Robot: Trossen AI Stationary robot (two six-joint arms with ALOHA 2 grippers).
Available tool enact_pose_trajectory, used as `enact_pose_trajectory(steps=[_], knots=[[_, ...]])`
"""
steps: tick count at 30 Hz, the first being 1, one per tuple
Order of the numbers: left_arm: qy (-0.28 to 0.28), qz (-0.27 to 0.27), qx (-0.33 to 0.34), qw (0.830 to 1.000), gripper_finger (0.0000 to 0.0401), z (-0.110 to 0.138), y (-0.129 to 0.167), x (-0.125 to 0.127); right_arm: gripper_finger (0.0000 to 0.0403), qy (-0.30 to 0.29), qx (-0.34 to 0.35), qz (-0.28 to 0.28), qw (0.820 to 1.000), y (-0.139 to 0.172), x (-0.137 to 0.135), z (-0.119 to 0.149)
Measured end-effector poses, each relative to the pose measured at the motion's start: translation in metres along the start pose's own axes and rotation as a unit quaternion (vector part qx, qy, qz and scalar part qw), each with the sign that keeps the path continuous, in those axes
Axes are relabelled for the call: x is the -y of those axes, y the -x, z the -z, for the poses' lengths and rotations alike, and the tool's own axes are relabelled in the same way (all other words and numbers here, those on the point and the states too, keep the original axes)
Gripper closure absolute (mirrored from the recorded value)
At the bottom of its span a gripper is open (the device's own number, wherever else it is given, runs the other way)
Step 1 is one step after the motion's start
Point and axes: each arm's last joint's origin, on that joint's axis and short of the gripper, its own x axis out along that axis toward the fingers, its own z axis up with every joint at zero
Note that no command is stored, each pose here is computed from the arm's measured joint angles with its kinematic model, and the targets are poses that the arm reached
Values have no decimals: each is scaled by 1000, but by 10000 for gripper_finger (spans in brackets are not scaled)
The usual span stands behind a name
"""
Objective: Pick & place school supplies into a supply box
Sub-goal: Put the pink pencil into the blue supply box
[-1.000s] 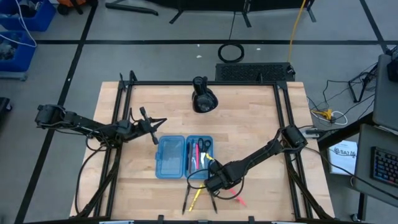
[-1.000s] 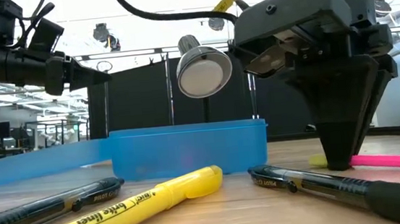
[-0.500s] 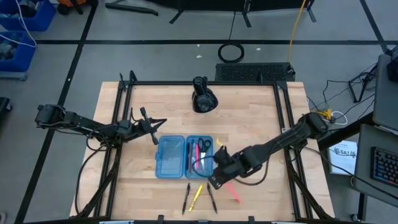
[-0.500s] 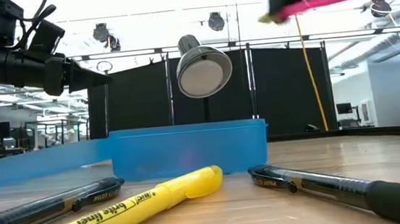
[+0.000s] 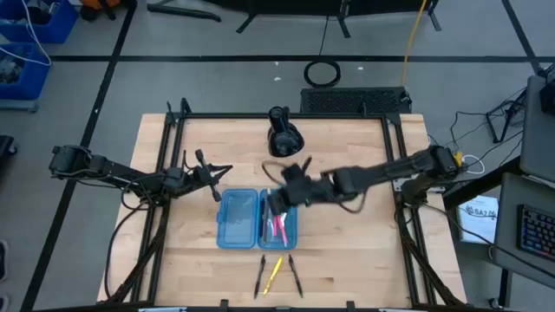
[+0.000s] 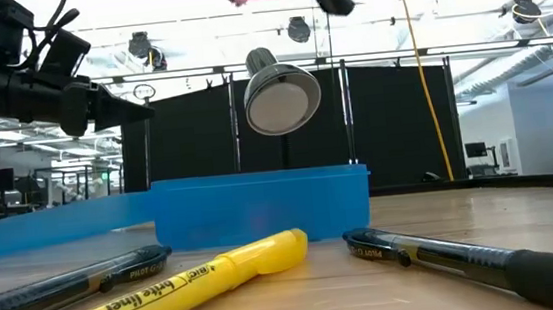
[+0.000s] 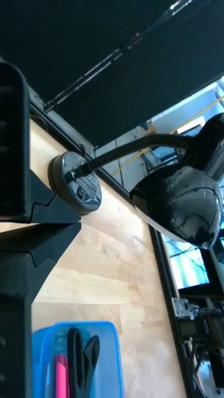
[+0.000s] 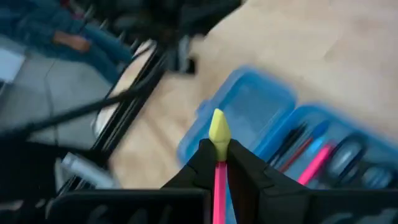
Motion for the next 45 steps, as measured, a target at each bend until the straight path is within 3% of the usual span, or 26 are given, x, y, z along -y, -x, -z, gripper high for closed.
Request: enact_pose_trajectory(steps=[7,15,21,24,35,45], knots=[[-7,1,-14,1000,393,3,0,1,386,-34,-10,49,998,-40,29,-23],[-24,3,-27,999,393,5,0,1,386,-53,-44,59,996,-93,45,-5],[-40,-39,-50,997,393,8,0,-1,385,-68,-63,77,993,-119,55,11],[-37,-55,-54,996,393,8,1,-2,385,-65,-67,84,992,-119,57,13],[-38,-35,-46,998,393,7,3,3,385,-79,-86,133,984,-118,69,31],[-42,-31,-45,998,393,6,3,4,385,-123,-91,110,982,-129,100,50]])
